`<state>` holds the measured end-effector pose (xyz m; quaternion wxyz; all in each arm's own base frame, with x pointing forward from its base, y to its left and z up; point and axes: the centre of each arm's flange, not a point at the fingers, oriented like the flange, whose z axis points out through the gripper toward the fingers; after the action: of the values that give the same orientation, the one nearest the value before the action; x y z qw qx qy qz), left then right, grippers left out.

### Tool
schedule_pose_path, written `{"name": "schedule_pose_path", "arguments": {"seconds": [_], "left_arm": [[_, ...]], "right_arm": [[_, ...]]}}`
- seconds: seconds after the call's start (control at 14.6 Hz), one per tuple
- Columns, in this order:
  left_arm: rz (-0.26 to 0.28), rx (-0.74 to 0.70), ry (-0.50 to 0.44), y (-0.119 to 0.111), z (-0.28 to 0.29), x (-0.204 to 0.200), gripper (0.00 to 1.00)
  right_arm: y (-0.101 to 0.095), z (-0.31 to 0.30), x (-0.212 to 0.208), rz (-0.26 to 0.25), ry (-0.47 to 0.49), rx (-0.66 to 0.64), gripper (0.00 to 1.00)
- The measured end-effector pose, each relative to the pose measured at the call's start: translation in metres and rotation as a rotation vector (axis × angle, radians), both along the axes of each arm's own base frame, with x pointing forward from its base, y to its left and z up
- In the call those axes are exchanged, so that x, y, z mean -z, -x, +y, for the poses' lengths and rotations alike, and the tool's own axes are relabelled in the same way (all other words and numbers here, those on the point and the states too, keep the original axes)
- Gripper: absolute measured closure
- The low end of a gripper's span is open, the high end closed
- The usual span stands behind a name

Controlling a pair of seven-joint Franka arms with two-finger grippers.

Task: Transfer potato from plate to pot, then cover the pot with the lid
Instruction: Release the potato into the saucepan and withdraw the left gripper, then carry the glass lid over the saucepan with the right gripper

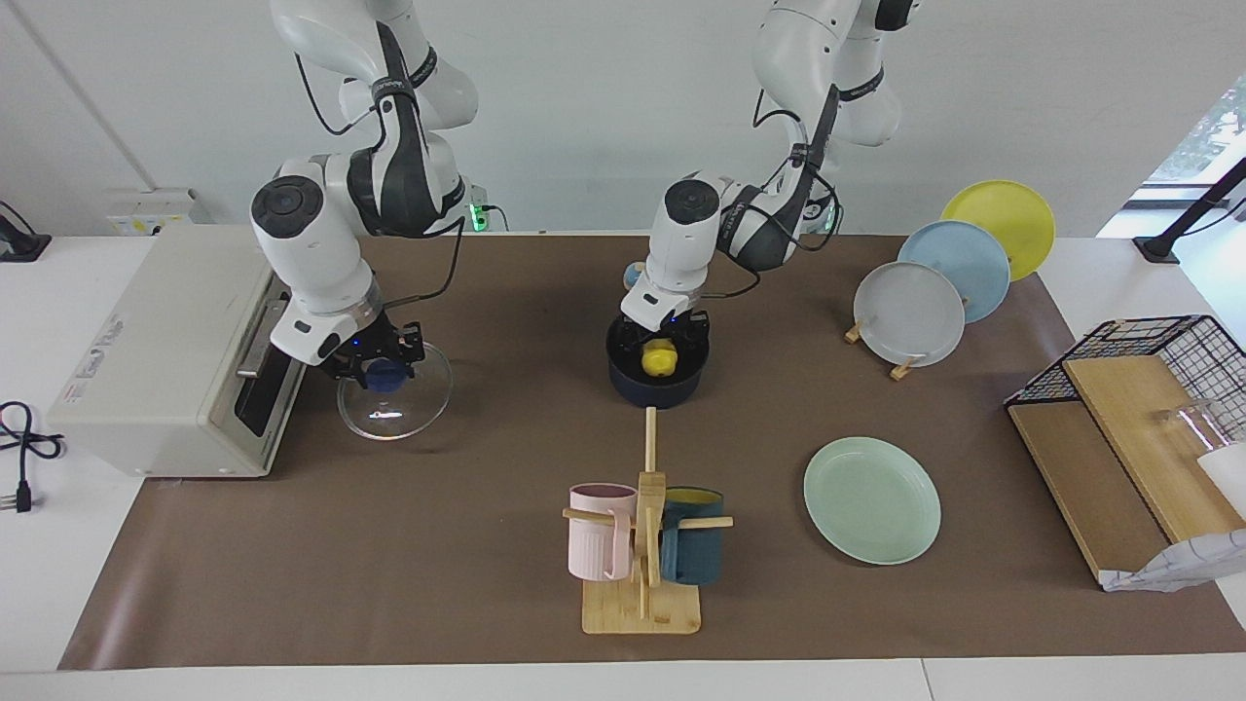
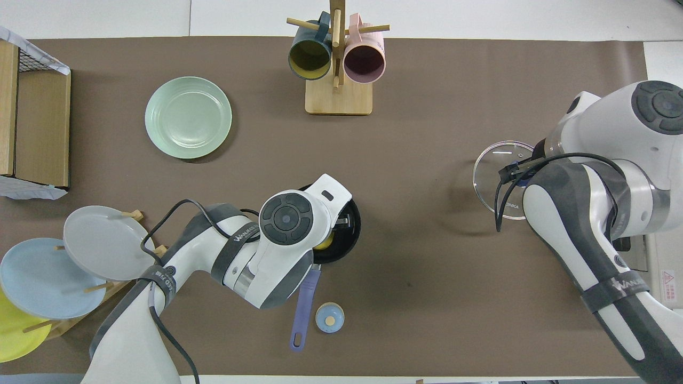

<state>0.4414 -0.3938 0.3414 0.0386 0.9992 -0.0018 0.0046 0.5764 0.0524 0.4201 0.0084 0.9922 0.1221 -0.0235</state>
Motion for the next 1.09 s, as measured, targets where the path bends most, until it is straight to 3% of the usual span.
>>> {"name": "schedule_pose_path", "arguments": {"seconds": [0.27, 0.62, 0.82, 1.09], "left_arm": [[0.007, -0.028, -0.012, -0.048, 0.060, -0.103, 0.00], [-0.045, 0.024, -0.027, -0.107, 0.213, -0.191, 0.00], [-0.045, 0.073, -0.037, -0.113, 0.288, -0.214, 0.00], [0.028, 0.103, -0.051, -0.099, 0.315, -0.255, 0.00]], "right_arm": [[0.002, 0.024, -0.004, 0.008, 0.004, 0.022, 0.34], [0.006, 0.074, -0.029, 0.022, 0.016, 0.071, 0.34], [0.022, 0.147, -0.064, 0.016, 0.027, 0.119, 0.34], [0.045, 0.233, -0.091, -0.024, 0.005, 0.175, 0.34]]}}
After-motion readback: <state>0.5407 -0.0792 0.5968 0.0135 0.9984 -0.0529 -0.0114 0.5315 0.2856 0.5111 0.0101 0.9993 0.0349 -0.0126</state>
